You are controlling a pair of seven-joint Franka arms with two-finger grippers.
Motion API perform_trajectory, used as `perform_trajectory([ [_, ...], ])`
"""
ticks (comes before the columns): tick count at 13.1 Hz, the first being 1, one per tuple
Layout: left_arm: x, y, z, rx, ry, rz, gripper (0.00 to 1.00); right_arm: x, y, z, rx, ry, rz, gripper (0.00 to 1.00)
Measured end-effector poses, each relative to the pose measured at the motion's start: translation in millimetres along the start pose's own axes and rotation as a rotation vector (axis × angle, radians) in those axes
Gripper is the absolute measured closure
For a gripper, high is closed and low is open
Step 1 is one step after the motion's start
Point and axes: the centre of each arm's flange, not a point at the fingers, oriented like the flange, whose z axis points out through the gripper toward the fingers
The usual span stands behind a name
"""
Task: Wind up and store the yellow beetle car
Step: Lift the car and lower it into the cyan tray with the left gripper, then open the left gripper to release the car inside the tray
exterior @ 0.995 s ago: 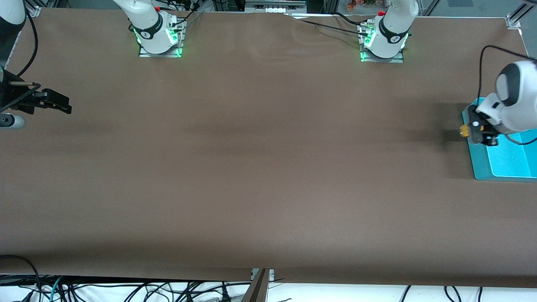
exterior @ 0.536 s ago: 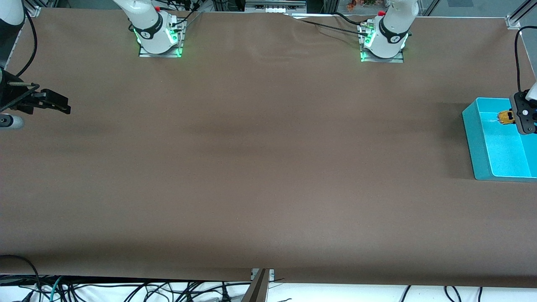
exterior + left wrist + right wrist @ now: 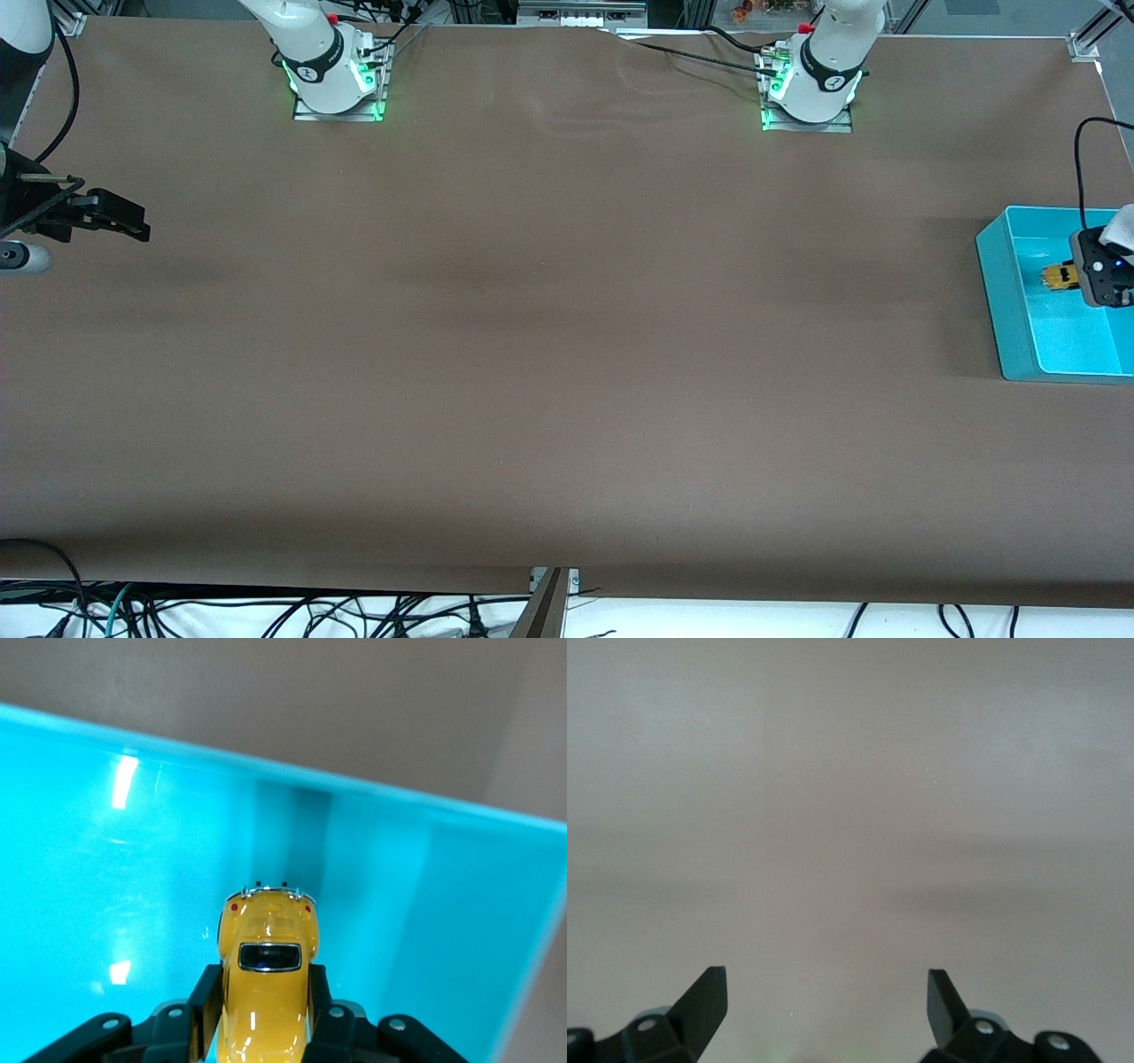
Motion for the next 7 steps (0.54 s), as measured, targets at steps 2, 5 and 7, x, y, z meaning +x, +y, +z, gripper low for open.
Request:
perform_trajectory([
  [2,5,-8,19,0.014,0.007,0.012,0.56,0,0,0,0.000,0.001,0.000,0.00],
  [5,3,-13,15,0.031,0.002,0.012,0.43,0,0,0,0.000,0.001,0.000,0.00],
  [7,-7,-14,-12,0.044,-0.004,-0.014,0.22,0,0,0,0.000,0.003,0.000,0.00],
])
